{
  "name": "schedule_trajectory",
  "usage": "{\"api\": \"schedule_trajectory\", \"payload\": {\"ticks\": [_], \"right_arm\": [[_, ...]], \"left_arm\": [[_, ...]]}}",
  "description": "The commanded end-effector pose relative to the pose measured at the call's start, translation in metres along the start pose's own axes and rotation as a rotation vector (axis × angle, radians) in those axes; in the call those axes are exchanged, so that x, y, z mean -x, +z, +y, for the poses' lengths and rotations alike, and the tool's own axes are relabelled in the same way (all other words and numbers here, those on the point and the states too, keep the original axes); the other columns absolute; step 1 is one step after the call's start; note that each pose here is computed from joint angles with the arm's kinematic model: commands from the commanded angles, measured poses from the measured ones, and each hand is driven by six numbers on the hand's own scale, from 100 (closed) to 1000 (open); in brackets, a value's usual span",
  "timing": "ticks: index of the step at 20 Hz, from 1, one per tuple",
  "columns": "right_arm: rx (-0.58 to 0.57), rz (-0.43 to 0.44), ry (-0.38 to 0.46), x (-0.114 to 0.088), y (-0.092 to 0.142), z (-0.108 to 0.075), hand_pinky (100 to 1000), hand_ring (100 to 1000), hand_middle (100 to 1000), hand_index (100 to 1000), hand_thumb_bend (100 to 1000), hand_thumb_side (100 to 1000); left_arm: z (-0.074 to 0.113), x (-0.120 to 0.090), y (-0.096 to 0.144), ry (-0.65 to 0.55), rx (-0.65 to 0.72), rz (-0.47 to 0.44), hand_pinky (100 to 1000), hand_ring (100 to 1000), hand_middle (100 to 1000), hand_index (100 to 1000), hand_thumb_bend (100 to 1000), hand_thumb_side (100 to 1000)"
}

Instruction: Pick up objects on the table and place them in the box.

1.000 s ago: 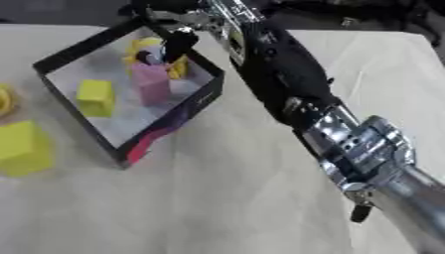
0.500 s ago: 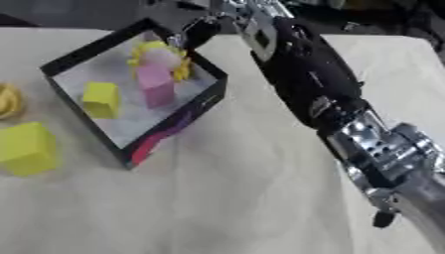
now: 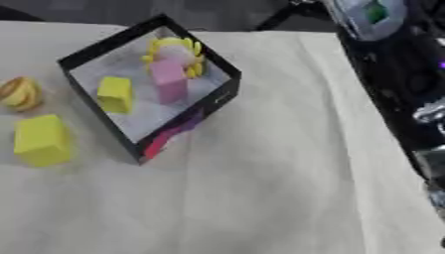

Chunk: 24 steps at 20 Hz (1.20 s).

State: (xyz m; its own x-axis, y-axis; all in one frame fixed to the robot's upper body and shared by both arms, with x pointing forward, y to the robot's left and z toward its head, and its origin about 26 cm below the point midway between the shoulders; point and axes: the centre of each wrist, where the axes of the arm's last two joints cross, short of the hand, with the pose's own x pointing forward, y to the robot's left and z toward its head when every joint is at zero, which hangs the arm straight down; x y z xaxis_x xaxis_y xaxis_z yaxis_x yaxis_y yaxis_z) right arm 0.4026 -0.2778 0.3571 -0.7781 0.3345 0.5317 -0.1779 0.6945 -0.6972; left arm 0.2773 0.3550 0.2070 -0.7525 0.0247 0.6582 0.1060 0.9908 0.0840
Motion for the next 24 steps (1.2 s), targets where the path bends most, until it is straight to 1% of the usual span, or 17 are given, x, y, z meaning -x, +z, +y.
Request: {"api": "schedule_trajectory", "payload": {"ticks": [1,3,4,5,6,7,10,13,15,16,17,18,19,21,24], "right_arm": [[0.064,-0.040,-0.054,-0.024,0.023,-0.026,963,782,723,869,100,406],[0.100,-0.052,-0.120,-0.025,0.042,-0.027,968,784,725,867,100,433],[0.125,-0.061,-0.153,-0.026,0.052,-0.027,967,780,719,863,100,463],[0.153,-0.068,-0.182,-0.027,0.062,-0.027,962,771,697,856,100,482],[0.181,-0.073,-0.204,-0.029,0.070,-0.026,962,771,697,856,100,482],[0.207,-0.069,-0.221,-0.029,0.078,-0.024,959,763,671,844,100,505],[0.270,-0.037,-0.247,-0.029,0.101,-0.016,960,756,660,838,100,530],[0.338,-0.010,-0.260,-0.028,0.118,-0.009,964,753,663,843,100,526],[0.390,0.009,-0.262,-0.026,0.129,-0.006,964,752,670,848,100,524],[0.408,0.021,-0.259,-0.025,0.134,-0.005,965,752,670,848,100,524],[0.424,0.036,-0.256,-0.024,0.139,-0.004,966,751,669,847,100,523],[0.436,0.048,-0.255,-0.023,0.143,-0.004,966,750,669,847,100,523],[0.442,0.055,-0.255,-0.023,0.146,-0.003,967,752,670,847,100,524],[0.440,0.057,-0.272,-0.023,0.149,-0.002,969,751,670,846,100,526],[0.447,0.075,-0.286,-0.021,0.154,-0.006,968,748,666,843,100,526]], "left_arm": [[0.002,-0.008,-0.003,-0.048,0.048,-0.012,804,872,815,813,100,624],[0.002,-0.007,-0.001,-0.060,0.057,-0.007,802,872,814,813,100,620],[0.002,-0.007,0.000,-0.068,0.065,-0.006,800,870,816,813,100,617],[0.002,-0.006,0.001,-0.077,0.075,-0.006,797,869,819,814,100,617],[0.002,-0.006,0.002,-0.087,0.085,-0.007,797,869,819,814,100,617],[0.003,-0.006,0.002,-0.102,0.099,-0.008,793,866,819,814,100,611],[0.007,-0.009,0.003,-0.172,0.163,-0.023,786,860,819,819,100,589],[0.016,-0.018,0.001,-0.290,0.264,-0.034,788,858,822,829,100,557],[0.023,-0.026,-0.003,-0.392,0.375,-0.018,793,862,828,841,100,533],[0.025,-0.029,-0.004,-0.435,0.437,0.008,794,863,829,844,100,540],[0.027,-0.032,-0.005,-0.476,0.513,0.056,801,871,839,862,100,567],[0.029,-0.035,-0.007,-0.507,0.574,0.096,804,873,842,867,100,567],[0.031,-0.039,-0.010,-0.544,0.631,0.128,814,880,852,880,100,536],[0.035,-0.045,-0.017,-0.627,0.730,0.173,826,884,856,885,100,503],[0.035,-0.051,-0.026,-0.794,0.939,0.222,856,887,856,909,100,540]]}}
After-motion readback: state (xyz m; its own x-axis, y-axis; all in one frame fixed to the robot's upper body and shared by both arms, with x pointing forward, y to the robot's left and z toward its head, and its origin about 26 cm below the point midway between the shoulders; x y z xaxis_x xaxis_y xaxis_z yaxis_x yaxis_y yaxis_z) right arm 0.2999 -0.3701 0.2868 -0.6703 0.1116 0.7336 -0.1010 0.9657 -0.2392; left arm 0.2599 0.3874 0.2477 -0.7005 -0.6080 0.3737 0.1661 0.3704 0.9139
